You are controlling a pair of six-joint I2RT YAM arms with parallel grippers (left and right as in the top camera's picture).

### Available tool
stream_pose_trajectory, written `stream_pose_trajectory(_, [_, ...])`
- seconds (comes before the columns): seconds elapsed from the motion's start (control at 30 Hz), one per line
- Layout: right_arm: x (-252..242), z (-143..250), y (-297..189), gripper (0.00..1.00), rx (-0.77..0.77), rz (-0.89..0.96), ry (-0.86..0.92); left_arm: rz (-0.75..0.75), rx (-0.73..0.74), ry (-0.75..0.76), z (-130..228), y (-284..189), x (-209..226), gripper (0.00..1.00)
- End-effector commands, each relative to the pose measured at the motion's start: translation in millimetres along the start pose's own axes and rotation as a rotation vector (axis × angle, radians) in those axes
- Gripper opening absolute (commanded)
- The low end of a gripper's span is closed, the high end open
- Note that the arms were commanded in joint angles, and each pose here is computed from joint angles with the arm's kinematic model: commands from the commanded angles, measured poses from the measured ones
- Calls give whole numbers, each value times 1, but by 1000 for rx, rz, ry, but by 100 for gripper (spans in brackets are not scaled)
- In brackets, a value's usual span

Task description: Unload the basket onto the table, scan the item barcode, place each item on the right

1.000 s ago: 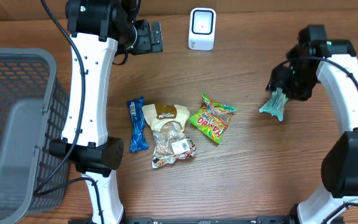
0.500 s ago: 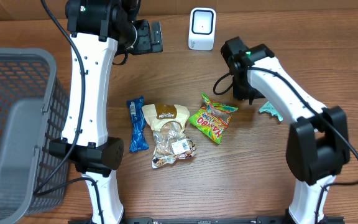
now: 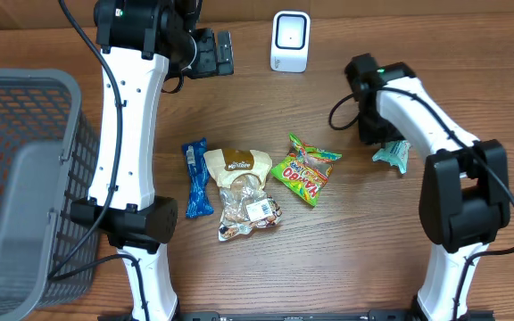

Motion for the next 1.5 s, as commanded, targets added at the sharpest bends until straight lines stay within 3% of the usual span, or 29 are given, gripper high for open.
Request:
stream_pose_trajectory(0.0, [8, 2, -1, 43, 16, -64, -12, 10, 3, 4, 0, 3, -4, 100])
stream_pose_trajectory(0.33, [13, 20, 25, 41, 50, -60, -25, 10, 3, 4, 0, 3, -4, 100])
stream_pose_trajectory(0.6, [12, 39, 43, 31, 85, -40, -40, 10, 3, 4, 0, 3, -4, 100])
stream_pose_trajectory(0.77, [8, 19, 12, 32, 48, -57, -27, 10, 4, 4, 0, 3, -4, 100])
stream_pose_trajectory(0.87, [2, 3, -11, 40, -10, -66, -11, 10, 3, 4, 0, 3, -4, 100])
stream_pose_trajectory(0.97, [0, -4, -16, 40, -33, -60, -20, 10, 3, 4, 0, 3, -4, 100])
stream_pose_trajectory(1.47, [-15, 12, 43, 39, 39, -22, 25, 10, 3, 4, 0, 3, -4, 100])
Point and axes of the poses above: each gripper's point midway between its finger pads, its own y axis out along the fingers, its own x axis along the line the jaws close on, z = x × y, the point moved 3 cm from there along -y, back along the fingers, and after that the axes turned 8 degrees about y, right-handed, at the moved point
